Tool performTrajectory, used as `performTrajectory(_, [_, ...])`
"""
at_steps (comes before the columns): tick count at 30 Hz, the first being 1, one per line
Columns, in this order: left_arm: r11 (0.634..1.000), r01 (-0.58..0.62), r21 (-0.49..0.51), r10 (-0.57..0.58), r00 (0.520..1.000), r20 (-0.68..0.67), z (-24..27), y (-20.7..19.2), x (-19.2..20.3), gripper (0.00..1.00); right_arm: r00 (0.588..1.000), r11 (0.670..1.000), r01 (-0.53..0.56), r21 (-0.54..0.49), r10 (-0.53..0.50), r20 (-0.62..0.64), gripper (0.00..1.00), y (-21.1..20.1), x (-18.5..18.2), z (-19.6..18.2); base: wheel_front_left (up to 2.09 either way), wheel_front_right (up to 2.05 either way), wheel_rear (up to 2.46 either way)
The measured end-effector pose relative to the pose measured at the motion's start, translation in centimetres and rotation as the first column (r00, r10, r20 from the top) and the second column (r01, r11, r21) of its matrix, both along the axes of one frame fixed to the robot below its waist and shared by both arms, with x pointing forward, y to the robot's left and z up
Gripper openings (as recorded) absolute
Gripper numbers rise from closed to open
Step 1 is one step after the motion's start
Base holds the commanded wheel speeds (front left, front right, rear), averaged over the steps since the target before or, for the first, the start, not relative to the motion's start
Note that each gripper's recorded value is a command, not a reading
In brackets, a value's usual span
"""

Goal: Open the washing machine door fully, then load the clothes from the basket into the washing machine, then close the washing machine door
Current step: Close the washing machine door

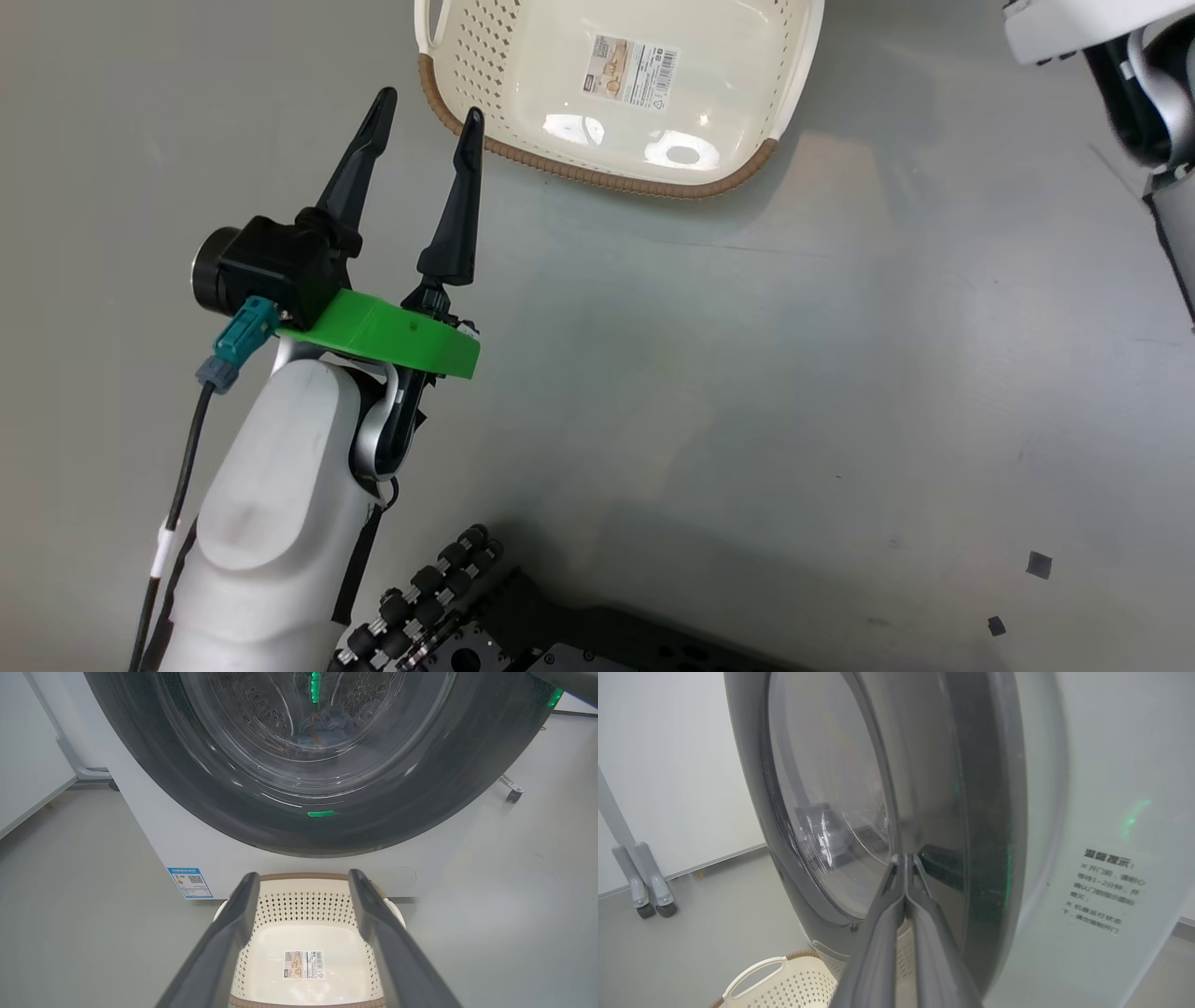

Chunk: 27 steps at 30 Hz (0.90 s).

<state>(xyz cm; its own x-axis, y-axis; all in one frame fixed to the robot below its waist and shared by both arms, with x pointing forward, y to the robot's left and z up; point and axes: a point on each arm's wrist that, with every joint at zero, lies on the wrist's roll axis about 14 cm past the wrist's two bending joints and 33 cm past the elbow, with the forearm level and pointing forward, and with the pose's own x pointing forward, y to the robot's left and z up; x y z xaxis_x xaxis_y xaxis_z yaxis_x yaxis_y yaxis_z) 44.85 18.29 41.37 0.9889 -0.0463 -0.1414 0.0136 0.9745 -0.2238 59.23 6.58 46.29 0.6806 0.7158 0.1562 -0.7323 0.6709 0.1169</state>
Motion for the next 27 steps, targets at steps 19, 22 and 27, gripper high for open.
performTrajectory(19, [1.000,0.024,-0.001,-0.024,1.000,-0.011,-0.9,-0.4,1.3,1.00,0.998,0.998,0.057,0.013,-0.057,0.022,0.00,-0.1,4.7,0.1,0.00,0.00,0.00])
performTrajectory(22, [1.000,0.028,-0.009,-0.028,1.000,-0.013,-1.0,-0.6,1.3,1.00,0.998,0.998,0.055,0.010,-0.055,0.021,0.00,0.0,4.9,0.0,0.00,0.00,0.00])
performTrajectory(27, [1.000,0.029,-0.008,-0.029,1.000,-0.011,-0.8,-0.6,1.3,1.00,0.998,0.998,0.055,0.002,-0.055,0.014,0.00,0.0,4.8,-0.2,0.00,0.00,0.00])
